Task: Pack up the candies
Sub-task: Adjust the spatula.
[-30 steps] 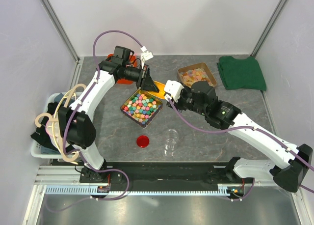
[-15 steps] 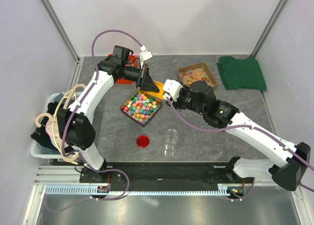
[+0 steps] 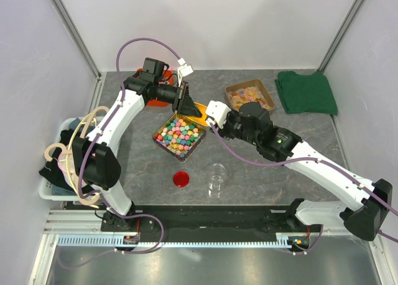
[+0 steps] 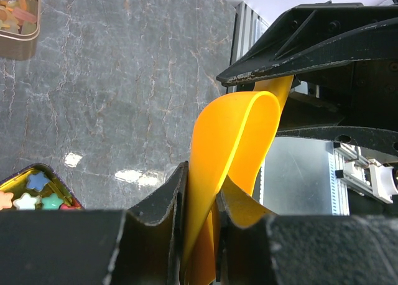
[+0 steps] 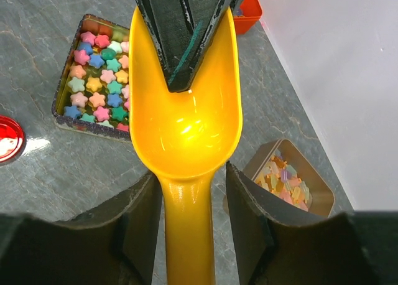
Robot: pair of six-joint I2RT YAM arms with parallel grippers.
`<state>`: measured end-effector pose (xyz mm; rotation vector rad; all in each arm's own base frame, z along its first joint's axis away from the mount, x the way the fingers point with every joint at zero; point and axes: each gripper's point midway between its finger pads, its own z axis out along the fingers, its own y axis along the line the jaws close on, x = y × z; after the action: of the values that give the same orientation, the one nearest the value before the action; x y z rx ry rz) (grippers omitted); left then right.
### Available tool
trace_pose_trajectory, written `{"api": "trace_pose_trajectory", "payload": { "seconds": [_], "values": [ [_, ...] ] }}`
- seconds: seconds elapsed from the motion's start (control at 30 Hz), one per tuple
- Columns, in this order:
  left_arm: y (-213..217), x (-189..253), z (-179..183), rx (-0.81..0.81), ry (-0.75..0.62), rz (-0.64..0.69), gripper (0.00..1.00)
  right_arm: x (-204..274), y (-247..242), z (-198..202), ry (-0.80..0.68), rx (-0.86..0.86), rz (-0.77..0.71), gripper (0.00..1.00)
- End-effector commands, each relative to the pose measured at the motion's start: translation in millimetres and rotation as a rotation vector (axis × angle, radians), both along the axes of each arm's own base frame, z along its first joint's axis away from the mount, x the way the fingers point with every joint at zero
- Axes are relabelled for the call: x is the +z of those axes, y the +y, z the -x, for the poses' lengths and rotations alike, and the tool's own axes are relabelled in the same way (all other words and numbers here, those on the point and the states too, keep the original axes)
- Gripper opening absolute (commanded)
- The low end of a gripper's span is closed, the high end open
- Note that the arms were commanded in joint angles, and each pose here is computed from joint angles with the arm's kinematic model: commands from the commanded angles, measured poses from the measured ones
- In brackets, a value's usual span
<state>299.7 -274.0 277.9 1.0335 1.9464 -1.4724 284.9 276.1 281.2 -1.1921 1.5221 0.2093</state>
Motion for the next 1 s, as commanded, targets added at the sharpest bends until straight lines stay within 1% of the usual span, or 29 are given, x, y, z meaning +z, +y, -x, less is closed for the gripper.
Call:
{"api": "trace_pose_trajectory", "payload": {
  "seconds": [0.0, 0.03, 0.07, 0.13, 0.17, 0.23, 0.27, 0.33, 0.37, 0.4, 0.47, 0.53, 0.57, 0.6, 0.67, 0.7, 0.77, 0.8, 0.87, 0.9, 0.97],
  "values": [
    [1, 16, 10, -0.035, -0.029, 0.044, 0.02, 29, 10, -2, -0.028, 0.019, -0.073, 0.50],
    [1, 15, 11, -0.036, -0.029, 0.044, 0.02, 29, 11, -2, -0.025, 0.021, -0.076, 0.49],
    [1, 14, 10, -0.034, -0.025, 0.041, 0.02, 30, 12, -2, -0.025, 0.022, -0.078, 0.45],
    [1, 14, 10, -0.036, -0.026, 0.043, 0.02, 31, 13, -1, -0.020, 0.026, -0.082, 0.41],
    [1, 14, 10, -0.035, -0.027, 0.042, 0.02, 33, 13, -1, -0.020, 0.027, -0.085, 0.34],
    [0, 14, 10, -0.035, -0.025, 0.041, 0.02, 33, 14, -1, -0.014, 0.027, -0.086, 0.26],
    [1, 13, 10, -0.035, -0.026, 0.040, 0.02, 34, 14, -1, -0.013, 0.028, -0.089, 0.17],
    [1, 12, 9, -0.030, -0.028, 0.034, 0.02, 33, 14, -1, -0.010, 0.024, -0.087, 0.08],
    [1, 12, 8, -0.026, -0.030, 0.033, 0.03, 33, 13, -2, -0.010, 0.021, -0.088, 0.02],
    [1, 11, 7, -0.027, -0.027, 0.030, 0.07, 33, 13, -2, -0.011, 0.020, -0.089, 0.00],
    [1, 11, 5, -0.021, -0.032, 0.025, 0.08, 33, 12, 0, -0.009, 0.019, -0.088, 0.00],
    [1, 8, 2, -0.009, -0.038, 0.012, 0.17, 35, 11, 1, -0.014, 0.021, -0.094, 0.00],
    [2, 9, 0, -0.002, -0.044, 0.006, 0.23, 35, 10, 2, -0.014, 0.020, -0.096, 0.00],
    [2, 8, -3, 0.008, -0.047, -0.002, 0.39, 36, 10, 2, -0.015, 0.019, -0.097, 0.00],
    [7, 7, -15, 0.051, -0.069, -0.029, 0.53, 36, 8, 3, -0.016, 0.021, -0.094, 0.00],
    [10, 8, -20, 0.072, -0.073, -0.037, 0.65, 36, 7, 4, -0.018, 0.020, -0.095, 0.00],
    [21, 14, -39, 0.134, -0.093, -0.050, 0.71, 34, 5, 5, -0.019, 0.017, -0.088, 0.00],
    [26, 17, -45, 0.153, -0.099, -0.051, 0.77, 33, 3, 4, -0.023, 0.011, -0.082, 0.00],
    [41, 23, -62, 0.214, -0.116, -0.058, 0.80, 28, 1, 4, -0.021, 0.005, -0.072, 0.00],
    [48, 25, -67, 0.238, -0.129, -0.064, 0.85, 27, 0, 3, -0.024, 0.001, -0.065, 0.00],
    [65, 23, -81, 0.302, -0.157, -0.100, 0.88, 24, -1, 3, -0.022, -0.002, -0.058, 0.00]
  ]
}}
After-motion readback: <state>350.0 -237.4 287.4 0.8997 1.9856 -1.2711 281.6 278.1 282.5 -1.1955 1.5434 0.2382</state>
